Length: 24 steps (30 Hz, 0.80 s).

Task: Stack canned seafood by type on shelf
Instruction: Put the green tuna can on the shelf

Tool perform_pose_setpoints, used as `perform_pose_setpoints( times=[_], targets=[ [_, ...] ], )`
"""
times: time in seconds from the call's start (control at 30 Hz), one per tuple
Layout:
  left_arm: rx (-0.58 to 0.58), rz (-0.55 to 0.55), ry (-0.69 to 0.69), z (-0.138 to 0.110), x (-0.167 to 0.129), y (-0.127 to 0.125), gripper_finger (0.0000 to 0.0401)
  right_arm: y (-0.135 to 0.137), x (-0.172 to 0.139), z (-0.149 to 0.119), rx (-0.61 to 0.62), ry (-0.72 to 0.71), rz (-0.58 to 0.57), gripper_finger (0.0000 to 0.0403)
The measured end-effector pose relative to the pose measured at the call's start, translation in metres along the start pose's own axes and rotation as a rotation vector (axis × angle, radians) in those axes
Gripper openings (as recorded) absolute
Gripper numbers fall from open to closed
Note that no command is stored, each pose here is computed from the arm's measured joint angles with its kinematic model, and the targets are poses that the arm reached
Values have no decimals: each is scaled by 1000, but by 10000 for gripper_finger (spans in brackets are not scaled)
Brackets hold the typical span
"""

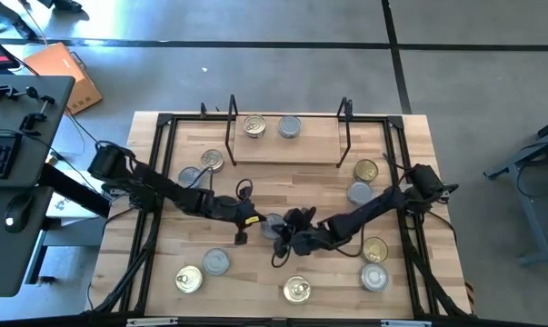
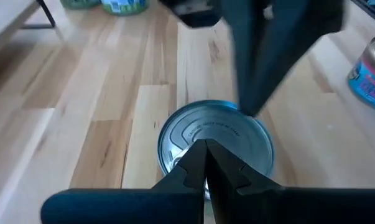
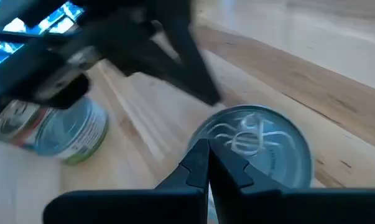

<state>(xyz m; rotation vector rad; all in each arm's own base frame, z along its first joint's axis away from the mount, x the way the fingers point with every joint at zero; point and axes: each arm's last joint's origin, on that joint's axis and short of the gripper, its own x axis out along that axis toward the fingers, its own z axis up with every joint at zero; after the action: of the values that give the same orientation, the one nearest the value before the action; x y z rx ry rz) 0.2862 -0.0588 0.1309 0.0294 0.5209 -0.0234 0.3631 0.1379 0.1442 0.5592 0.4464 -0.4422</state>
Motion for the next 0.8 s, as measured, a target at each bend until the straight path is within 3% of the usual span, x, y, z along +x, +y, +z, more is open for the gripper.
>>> perform_pose_setpoints(
  times=[0.23, 0.57, 0.8],
  targets=[
    [-18, -19, 61, -11, 18, 8, 0, 17, -11, -2, -79, -15, 47, 0],
    [-85, 15, 79, -16, 26, 19, 0, 16, -13, -9, -182, 75, 63, 0],
    [-82, 9, 160, -23, 26, 25, 0, 16, -14, -11, -379, 84, 65, 20]
  ],
)
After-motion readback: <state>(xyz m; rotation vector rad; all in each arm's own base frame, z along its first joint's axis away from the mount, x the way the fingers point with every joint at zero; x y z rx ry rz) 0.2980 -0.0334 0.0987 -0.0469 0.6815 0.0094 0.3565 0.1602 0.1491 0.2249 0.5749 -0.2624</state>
